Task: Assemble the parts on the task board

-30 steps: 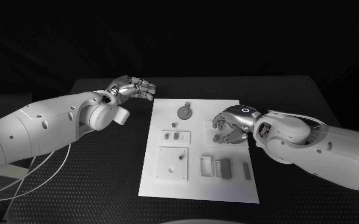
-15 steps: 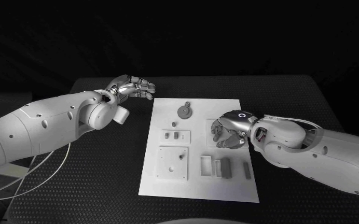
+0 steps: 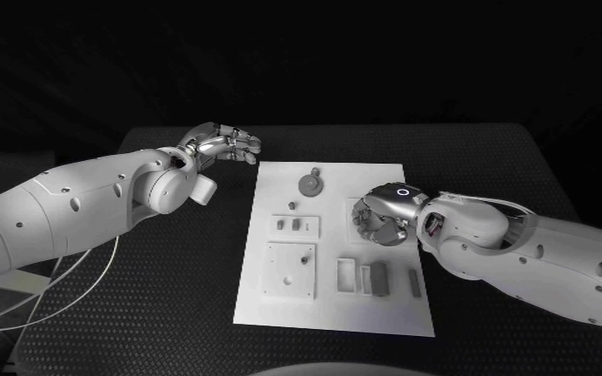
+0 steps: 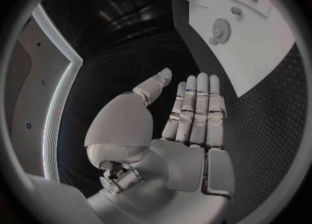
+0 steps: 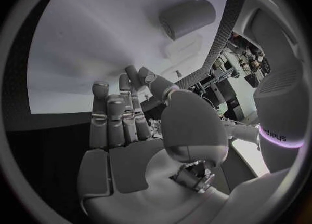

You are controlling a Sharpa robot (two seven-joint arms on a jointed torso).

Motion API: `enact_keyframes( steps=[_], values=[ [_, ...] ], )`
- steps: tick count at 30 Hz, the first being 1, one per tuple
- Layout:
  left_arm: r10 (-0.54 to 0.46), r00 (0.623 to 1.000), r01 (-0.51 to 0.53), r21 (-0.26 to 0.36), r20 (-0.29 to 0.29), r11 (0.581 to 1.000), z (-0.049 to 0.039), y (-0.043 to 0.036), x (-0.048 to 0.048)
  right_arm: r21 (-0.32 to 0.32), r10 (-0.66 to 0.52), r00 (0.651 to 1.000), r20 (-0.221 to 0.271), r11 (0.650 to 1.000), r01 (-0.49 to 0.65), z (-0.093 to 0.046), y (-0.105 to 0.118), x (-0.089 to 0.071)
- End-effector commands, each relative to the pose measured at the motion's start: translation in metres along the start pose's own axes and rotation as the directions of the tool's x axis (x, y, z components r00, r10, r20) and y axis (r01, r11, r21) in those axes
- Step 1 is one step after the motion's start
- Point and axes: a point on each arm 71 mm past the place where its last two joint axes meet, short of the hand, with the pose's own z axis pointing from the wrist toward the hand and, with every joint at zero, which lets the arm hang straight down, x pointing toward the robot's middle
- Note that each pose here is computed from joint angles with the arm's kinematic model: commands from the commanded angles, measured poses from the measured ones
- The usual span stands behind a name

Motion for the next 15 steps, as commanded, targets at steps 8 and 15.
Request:
enact_keyframes(
  steps=[8, 15],
  values=[
    [-0.01, 1.0, 0.01, 0.01, -0.014, 1.0, 0.0002, -0.0012, 0.0012, -0.023, -0.037, 0.999, 0.032, 0.999, 0.038, 0.0007, 0.0059, -0.0013],
    [-0.009, 1.0, 0.009, 0.011, -0.013, 1.0, 0.0004, -0.0011, 0.0007, -0.019, -0.038, 0.996, 0.081, 0.999, 0.039, -0.0007, 0.0065, -0.005]
  ],
)
